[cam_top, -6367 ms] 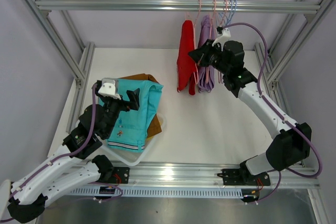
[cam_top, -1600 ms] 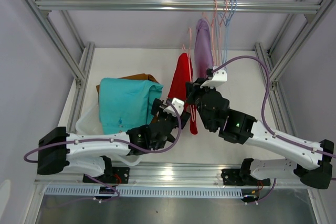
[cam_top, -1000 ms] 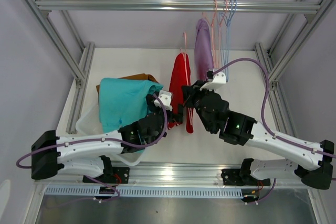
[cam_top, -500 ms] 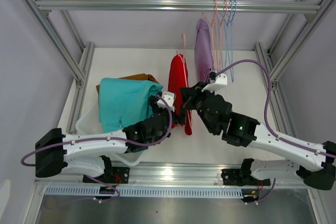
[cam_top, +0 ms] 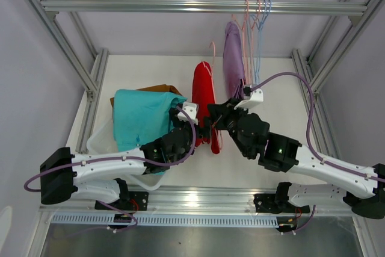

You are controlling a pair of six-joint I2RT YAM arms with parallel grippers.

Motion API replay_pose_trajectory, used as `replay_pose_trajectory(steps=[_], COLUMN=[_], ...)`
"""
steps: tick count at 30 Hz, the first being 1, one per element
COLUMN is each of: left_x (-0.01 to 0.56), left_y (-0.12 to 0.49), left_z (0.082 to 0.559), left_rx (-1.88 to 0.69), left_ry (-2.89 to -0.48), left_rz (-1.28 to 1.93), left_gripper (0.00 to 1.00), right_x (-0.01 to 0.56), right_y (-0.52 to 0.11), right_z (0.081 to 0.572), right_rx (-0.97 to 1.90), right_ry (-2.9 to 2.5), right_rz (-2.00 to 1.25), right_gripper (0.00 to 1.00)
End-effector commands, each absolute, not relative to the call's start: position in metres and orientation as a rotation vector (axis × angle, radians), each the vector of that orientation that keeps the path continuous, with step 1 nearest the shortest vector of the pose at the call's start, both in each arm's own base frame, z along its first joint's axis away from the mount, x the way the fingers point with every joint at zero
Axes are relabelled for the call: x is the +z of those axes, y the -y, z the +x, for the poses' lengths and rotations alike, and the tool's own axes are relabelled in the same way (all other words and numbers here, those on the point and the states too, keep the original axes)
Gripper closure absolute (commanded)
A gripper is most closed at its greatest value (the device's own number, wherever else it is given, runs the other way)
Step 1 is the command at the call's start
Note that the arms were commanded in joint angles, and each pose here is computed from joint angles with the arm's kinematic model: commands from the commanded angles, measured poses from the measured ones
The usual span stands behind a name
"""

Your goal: Remove the trousers from the hanger

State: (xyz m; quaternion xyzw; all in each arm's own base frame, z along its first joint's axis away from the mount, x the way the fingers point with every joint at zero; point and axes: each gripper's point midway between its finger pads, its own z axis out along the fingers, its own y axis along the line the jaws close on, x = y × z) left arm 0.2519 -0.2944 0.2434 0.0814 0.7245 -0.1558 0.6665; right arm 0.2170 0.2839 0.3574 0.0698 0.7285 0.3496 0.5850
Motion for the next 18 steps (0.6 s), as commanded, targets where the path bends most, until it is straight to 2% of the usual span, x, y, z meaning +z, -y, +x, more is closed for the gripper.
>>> replay_pose_trajectory(steps=[1,8,10,18], left_x=[0.264,0.269,0.269,0.281], left_y=[0.284,0.279,0.279,0.281], left_z=[0.262,0.27,0.271,0.277], left_rx=[-0.36,-0.354,-0.362,-0.414], left_ry=[-1.579,-1.548,-1.537,-1.487], left_rz=[0.089,0.041,0.029,-0.058], left_gripper=[0.09,0.22,0.33,0.5], right_x=[0.386,0.379,0.377,0.374], right_y=[-0.28,-0.284,-0.284,-0.283], right_z=[0.213,0.208,0.206,0.202], right_rx=[0.927,0.965,0.974,1.004], right_ry=[-1.617,-1.639,-1.644,-1.654], right_rz=[0.262,0.272,0.277,0.292], right_gripper=[1.0,1.0,1.0,1.0])
